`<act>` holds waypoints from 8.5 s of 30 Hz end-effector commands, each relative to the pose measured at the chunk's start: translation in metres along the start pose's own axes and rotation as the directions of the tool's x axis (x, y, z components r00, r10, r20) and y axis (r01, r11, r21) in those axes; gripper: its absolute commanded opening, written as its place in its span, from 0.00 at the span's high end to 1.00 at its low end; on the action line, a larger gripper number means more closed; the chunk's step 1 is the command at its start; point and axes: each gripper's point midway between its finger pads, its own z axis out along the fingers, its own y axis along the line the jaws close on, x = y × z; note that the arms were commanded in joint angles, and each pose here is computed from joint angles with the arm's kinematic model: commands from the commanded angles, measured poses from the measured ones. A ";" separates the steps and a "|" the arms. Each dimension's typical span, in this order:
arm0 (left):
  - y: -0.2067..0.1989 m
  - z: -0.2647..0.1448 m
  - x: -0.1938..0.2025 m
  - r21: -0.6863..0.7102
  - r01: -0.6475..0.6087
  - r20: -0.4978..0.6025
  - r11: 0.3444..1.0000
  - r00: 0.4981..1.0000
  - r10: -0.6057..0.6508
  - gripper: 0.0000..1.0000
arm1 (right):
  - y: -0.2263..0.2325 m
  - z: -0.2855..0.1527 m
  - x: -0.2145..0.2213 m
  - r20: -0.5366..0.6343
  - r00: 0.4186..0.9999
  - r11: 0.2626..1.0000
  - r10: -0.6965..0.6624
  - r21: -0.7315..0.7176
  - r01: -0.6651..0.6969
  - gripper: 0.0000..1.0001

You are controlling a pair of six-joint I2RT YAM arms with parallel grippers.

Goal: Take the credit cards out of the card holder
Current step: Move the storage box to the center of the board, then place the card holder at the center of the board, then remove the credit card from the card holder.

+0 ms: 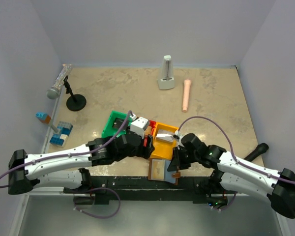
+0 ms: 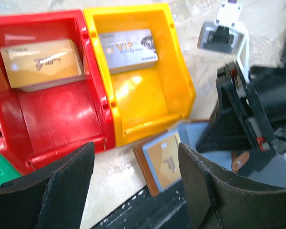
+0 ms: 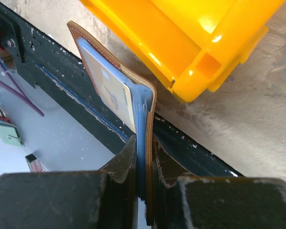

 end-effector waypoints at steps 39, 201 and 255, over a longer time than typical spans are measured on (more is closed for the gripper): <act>0.004 0.142 -0.001 -0.221 -0.224 -0.257 0.949 0.952 0.165 1.00 | 0.001 -0.011 0.003 0.027 0.998 0.998 -0.055 -0.025 0.056 1.00; 0.082 0.035 0.098 0.001 0.357 -0.024 0.934 0.934 -0.357 0.81 | 0.051 0.019 -0.082 0.171 0.943 0.955 -0.286 0.138 0.264 0.77; 0.065 0.041 0.079 0.041 0.260 -0.040 0.965 0.965 -0.258 0.82 | 0.049 0.096 -0.048 0.129 0.989 0.993 0.065 -0.105 -0.052 0.47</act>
